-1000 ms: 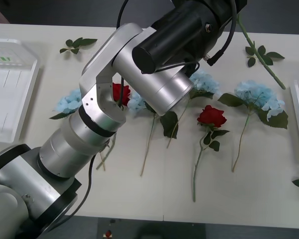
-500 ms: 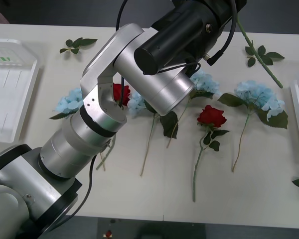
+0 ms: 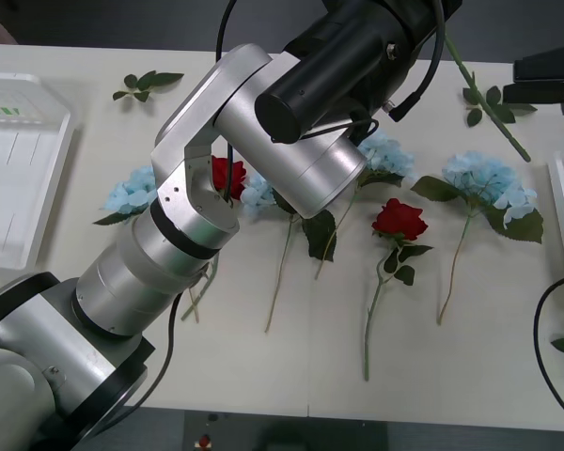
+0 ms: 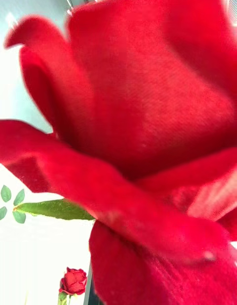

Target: Put the red flowers into the right box and the blue flowers into the left box

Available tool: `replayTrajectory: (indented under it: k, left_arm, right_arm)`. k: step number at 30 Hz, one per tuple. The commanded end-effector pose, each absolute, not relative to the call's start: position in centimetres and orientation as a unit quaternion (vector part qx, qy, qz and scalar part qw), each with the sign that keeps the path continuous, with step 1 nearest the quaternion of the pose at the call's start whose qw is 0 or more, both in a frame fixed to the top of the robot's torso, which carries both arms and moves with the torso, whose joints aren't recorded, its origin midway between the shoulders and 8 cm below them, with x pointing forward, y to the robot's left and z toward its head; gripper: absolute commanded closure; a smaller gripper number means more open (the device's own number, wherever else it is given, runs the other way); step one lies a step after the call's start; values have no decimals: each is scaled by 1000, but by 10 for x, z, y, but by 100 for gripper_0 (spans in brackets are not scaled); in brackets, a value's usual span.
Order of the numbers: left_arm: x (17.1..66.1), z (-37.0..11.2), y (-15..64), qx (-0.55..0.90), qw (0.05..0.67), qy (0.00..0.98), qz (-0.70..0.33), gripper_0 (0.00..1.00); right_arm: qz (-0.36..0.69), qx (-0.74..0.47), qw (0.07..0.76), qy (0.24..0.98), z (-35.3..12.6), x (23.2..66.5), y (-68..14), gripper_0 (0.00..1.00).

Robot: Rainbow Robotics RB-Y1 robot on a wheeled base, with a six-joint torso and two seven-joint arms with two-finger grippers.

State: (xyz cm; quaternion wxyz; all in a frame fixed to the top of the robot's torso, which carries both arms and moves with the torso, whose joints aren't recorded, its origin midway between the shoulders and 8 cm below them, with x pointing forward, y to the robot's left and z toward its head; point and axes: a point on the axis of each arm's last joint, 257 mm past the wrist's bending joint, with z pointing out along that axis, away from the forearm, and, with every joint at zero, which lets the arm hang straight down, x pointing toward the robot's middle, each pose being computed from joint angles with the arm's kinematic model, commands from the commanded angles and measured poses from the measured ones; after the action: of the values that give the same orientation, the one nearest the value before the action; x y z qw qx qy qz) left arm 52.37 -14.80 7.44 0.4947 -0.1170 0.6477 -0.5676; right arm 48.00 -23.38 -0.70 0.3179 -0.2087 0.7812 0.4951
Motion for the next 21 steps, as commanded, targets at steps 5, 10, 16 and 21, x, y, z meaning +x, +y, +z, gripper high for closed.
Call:
replayTrajectory:
  k: [5, 10, 16, 21]
  left_arm:
    - [510, 90, -158, -103, 495, 636, -583, 100]
    - [510, 90, -158, -103, 495, 636, -583, 100]
    - [510, 90, -158, -103, 495, 636, -583, 100]
    - [510, 90, -158, -103, 495, 636, -583, 100]
  right_arm:
    - [507, -227, 321, 767, 4, 491, -189, 0]
    - [515, -232, 315, 763, 3, 491, -175, 0]
    - [522, -233, 307, 761, 3, 490, -166, 79]
    - [526, -231, 302, 761, 2, 490, -163, 100]
